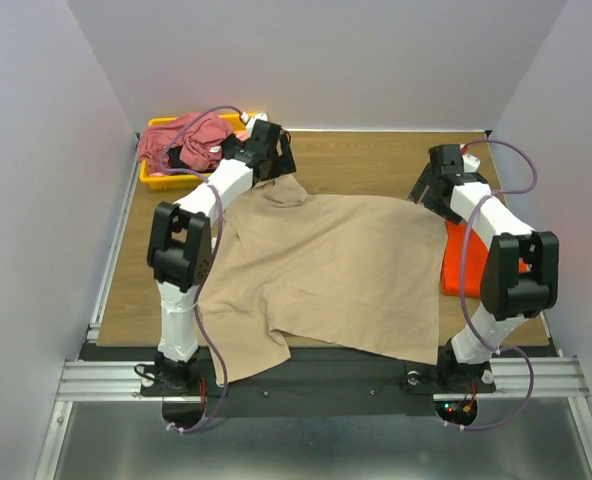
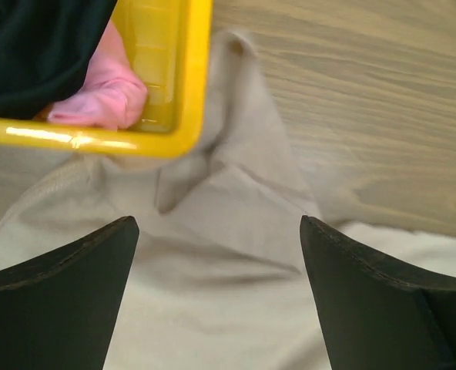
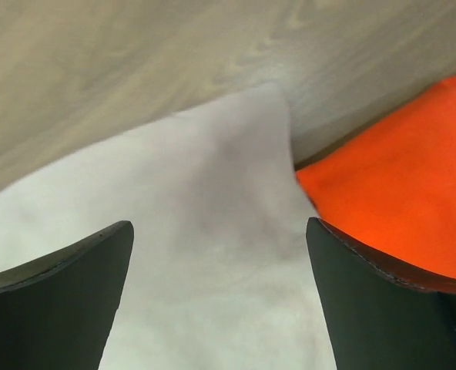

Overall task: Fold and stack the t-shirts
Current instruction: Flatten out the tshirt

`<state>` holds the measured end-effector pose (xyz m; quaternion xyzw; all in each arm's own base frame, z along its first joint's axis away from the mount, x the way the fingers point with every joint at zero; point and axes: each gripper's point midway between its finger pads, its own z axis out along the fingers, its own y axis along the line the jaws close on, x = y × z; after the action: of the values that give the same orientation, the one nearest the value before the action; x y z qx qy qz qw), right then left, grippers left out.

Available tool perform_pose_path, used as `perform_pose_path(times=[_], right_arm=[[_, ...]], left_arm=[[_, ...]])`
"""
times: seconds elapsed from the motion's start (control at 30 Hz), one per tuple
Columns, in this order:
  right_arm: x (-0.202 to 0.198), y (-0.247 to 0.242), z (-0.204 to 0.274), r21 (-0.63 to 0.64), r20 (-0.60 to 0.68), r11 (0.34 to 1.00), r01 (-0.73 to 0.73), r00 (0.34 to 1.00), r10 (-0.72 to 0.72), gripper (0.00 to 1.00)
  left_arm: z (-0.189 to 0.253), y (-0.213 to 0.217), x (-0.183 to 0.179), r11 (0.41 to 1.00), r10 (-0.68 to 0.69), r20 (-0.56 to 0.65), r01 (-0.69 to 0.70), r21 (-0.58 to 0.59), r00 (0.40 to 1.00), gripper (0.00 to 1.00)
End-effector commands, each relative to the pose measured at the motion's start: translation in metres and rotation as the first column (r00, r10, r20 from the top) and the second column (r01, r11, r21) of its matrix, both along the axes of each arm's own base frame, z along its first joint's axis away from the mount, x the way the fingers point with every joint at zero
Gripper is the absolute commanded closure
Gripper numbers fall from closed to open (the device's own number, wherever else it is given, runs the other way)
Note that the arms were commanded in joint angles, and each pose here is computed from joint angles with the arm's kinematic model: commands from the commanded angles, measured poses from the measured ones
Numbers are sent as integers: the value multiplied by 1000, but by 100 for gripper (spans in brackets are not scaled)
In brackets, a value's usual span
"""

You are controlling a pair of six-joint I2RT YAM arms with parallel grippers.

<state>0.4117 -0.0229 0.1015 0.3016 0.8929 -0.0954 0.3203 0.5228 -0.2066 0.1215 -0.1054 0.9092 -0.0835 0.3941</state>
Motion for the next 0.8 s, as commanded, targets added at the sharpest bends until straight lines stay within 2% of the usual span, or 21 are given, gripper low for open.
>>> perform_pose_path(times=[0.0, 0.03, 0.2, 0.3, 0.43, 0.77], right_arm=[[10, 17, 67, 55, 223, 995, -78, 973, 64, 0], [3, 18, 63, 58, 213, 994, -90, 974, 76, 0], [-23, 39, 60, 143, 232, 972, -188, 961, 151, 0], [-41, 64, 47, 232, 250, 926, -299, 938, 240, 0], [-58, 88, 25, 296, 249, 882, -366, 921, 299, 0], [-82, 85, -60, 349, 27, 905, -242, 968, 249, 0]], left_arm=[[153, 1, -19, 994, 24, 334, 15, -113, 942, 1], [161, 6, -25, 993, 37, 347, 5, -118, 937, 1], [137, 8, -43, 995, 25, 304, 7, -102, 952, 1], [118, 0, -52, 996, -11, 267, 35, -84, 964, 1], [83, -14, -74, 994, -54, 215, 74, -83, 975, 1], [10, -17, -82, 996, -64, 104, 70, -55, 992, 2]])
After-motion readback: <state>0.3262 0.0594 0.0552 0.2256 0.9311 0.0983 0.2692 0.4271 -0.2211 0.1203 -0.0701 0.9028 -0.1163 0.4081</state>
